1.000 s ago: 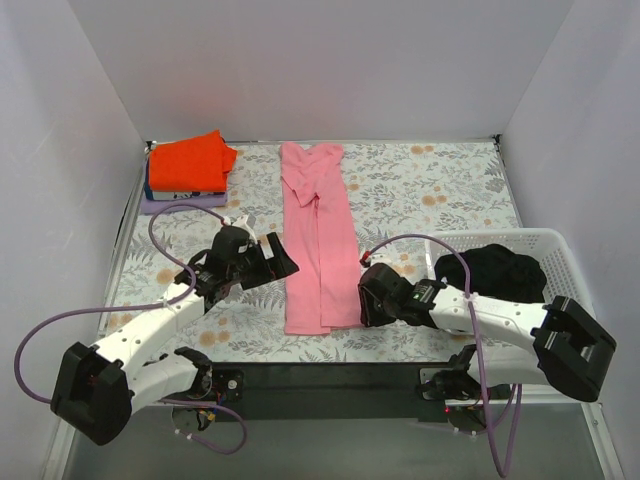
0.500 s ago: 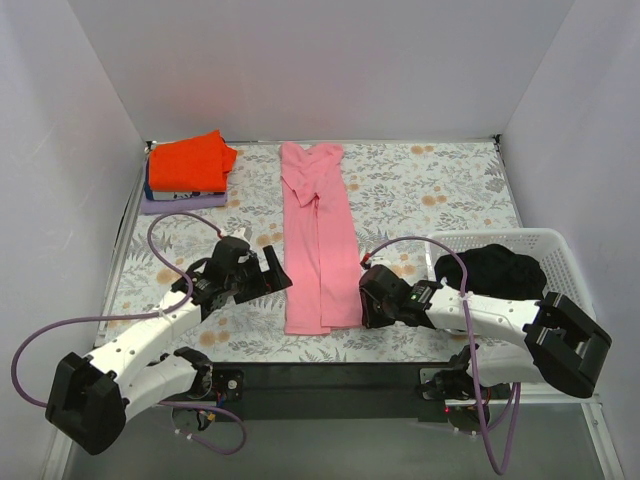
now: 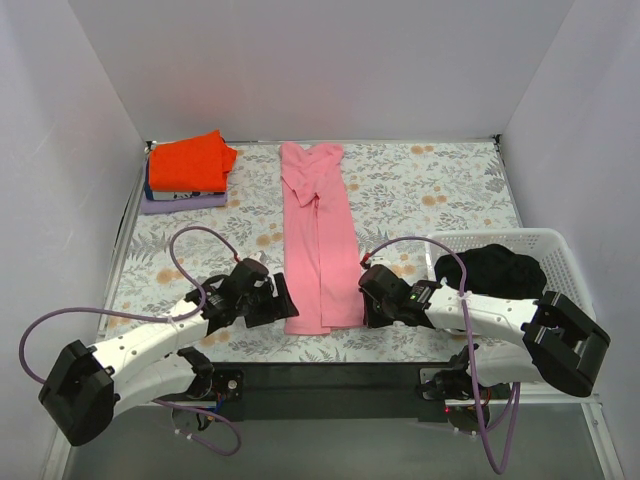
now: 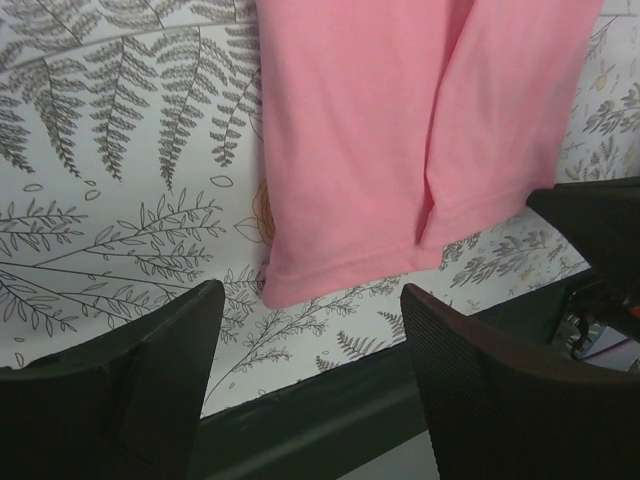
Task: Fold and stack the t-shirts
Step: Fold the tshirt
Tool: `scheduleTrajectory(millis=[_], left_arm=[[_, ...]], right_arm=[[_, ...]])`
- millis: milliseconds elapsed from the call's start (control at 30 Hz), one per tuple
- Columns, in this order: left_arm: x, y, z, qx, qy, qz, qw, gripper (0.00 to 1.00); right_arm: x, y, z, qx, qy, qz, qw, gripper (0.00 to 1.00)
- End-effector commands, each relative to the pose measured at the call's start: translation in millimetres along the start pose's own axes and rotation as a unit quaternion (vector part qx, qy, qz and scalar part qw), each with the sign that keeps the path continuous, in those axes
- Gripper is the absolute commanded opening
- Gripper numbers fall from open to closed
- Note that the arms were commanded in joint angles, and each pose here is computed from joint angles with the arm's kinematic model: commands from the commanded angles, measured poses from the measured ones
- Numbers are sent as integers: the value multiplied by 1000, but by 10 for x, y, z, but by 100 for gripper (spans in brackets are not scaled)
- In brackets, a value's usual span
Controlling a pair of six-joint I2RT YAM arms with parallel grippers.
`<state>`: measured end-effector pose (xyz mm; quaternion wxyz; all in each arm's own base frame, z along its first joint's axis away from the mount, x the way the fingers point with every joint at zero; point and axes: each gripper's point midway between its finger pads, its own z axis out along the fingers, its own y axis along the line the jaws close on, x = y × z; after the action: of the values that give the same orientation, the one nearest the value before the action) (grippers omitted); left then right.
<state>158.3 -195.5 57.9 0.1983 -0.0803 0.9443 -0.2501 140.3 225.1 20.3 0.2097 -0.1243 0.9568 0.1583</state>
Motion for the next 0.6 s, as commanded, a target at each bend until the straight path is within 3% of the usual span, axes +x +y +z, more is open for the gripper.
scheduleTrajectory(millis=[0,167,367,567], left_arm=[[114,84,39,-23,6,-18,1000,69],[187,76,65,-27,15,-18,999,60],[201,106,171,-44,12,-16,999,57],[278,164,228,-55,21,-23,998,44]], right_arm=[[34,-23,16,5,10,-3,1000,7],[42,-29,8,5,8,-4,1000,7],[46,-30,6,4,9,-4,1000,7],[21,-20,-9,2,4,-3,1000,7]])
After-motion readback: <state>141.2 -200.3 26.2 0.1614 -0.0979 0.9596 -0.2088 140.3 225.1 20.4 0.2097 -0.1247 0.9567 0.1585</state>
